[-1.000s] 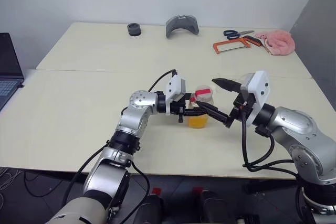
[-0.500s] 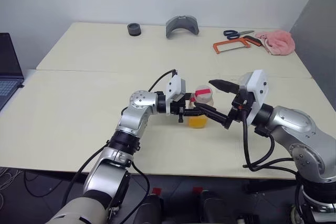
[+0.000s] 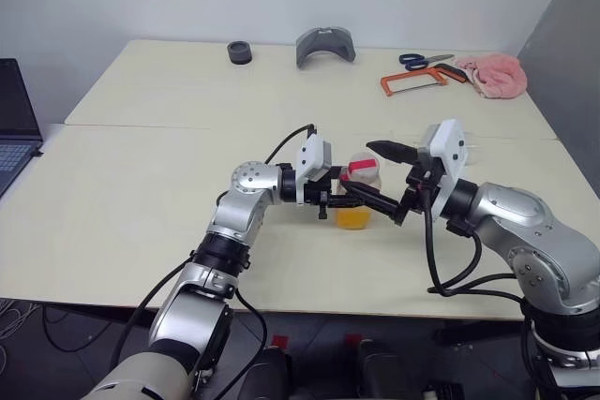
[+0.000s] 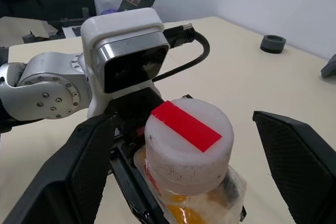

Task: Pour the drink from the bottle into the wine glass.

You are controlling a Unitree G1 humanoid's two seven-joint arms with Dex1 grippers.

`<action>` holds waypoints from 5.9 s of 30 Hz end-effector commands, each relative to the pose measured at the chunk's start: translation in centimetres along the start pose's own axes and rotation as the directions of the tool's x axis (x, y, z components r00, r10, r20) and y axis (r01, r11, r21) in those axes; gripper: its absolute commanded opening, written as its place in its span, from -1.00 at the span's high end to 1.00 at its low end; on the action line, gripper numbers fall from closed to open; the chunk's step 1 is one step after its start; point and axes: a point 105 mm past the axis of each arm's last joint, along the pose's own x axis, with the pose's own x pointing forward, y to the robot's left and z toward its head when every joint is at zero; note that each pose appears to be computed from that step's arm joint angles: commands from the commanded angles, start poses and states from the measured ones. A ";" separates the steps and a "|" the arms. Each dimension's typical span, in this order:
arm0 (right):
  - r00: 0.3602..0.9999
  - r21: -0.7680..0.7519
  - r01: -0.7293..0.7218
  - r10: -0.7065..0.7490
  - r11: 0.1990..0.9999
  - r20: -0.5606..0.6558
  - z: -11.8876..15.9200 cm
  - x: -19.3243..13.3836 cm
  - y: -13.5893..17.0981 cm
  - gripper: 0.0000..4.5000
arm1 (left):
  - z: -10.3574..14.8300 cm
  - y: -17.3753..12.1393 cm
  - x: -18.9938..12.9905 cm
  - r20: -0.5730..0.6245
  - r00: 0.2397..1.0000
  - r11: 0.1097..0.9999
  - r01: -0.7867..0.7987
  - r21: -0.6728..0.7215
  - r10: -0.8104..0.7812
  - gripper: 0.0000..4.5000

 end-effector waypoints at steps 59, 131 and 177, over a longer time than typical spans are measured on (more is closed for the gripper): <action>0.913 -0.017 0.349 -0.344 0.937 -0.221 -7.6 -10.7 -2.3 -1.00 | 1.9 6.1 -7.3 0.055 0.849 0.850 -0.527 0.021 0.525 0.25; 0.736 0.871 0.425 -0.655 0.246 -0.174 -8.8 2.2 -7.2 -1.00 | -2.3 -2.1 -11.9 -0.164 0.852 0.866 -0.500 0.026 0.497 -0.99; 0.640 0.763 0.496 -0.768 0.414 0.001 -9.1 3.9 -14.5 0.94 | -1.6 -1.8 -10.9 -0.178 0.889 0.906 -0.421 0.045 0.422 -1.00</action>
